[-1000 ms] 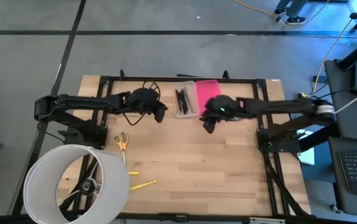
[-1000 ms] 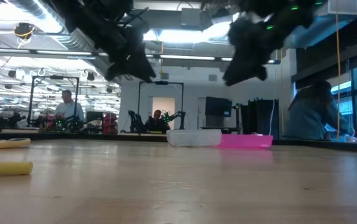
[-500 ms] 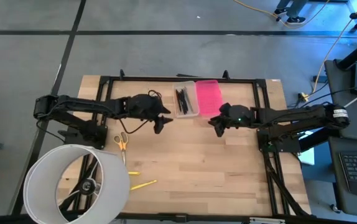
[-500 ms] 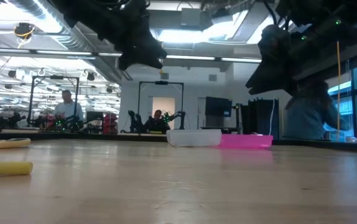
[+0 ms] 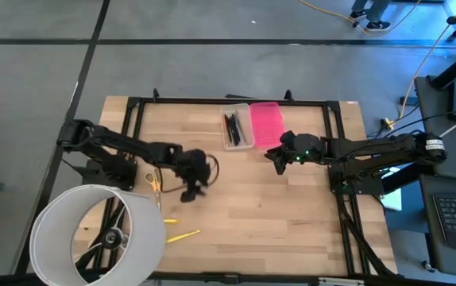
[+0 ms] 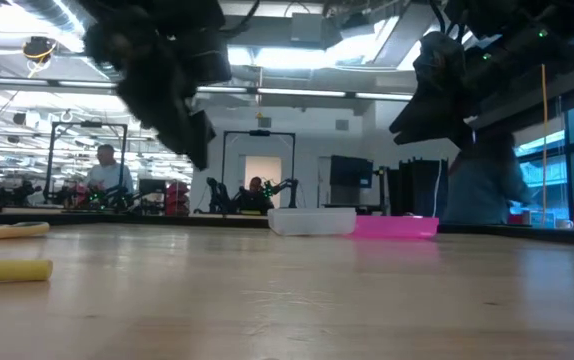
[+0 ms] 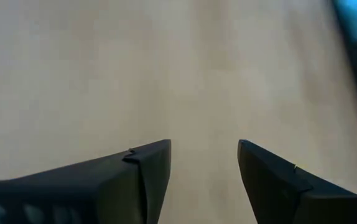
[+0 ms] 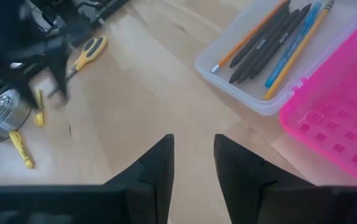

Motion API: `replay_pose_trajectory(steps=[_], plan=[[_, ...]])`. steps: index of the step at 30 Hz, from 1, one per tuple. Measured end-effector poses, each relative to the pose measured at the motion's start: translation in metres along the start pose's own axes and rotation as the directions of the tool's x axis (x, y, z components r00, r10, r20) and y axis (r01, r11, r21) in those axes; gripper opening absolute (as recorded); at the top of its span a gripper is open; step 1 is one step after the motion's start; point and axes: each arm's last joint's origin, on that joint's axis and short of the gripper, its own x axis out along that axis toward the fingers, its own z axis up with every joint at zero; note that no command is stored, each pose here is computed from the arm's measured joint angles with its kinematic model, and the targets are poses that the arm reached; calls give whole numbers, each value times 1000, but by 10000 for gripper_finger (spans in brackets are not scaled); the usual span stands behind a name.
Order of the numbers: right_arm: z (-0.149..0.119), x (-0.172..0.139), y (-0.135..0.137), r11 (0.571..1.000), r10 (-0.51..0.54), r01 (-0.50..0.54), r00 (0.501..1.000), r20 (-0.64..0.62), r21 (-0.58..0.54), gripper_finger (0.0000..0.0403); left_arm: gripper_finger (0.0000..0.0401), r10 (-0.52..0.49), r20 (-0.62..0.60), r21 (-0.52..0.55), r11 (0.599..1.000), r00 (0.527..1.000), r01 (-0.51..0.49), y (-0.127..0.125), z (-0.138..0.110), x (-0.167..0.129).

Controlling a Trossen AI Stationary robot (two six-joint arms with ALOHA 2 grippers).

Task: Pick & place school supplies into a supply box
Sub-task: Put the yellow pen into the transparent supply box

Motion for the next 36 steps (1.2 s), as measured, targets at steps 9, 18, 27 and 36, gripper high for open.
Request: replay_pose_trajectory(steps=[9,18,27,36], plan=[[0,0,0,1000,-2,2,1000,-3,-3,119,145,-435,-157,-205,893,887,401,-29,-15,50],[-1,0,0,1000,-4,4,1000,-6,-4,119,124,-422,-223,-235,898,879,372,-59,-27,60],[-1,0,0,999,-5,5,1000,-6,-35,119,123,-385,-224,-264,908,895,324,-71,-30,62],[-1,0,-1,999,-8,8,1000,-9,-36,119,133,-397,-214,-279,900,892,334,-71,-29,61]])
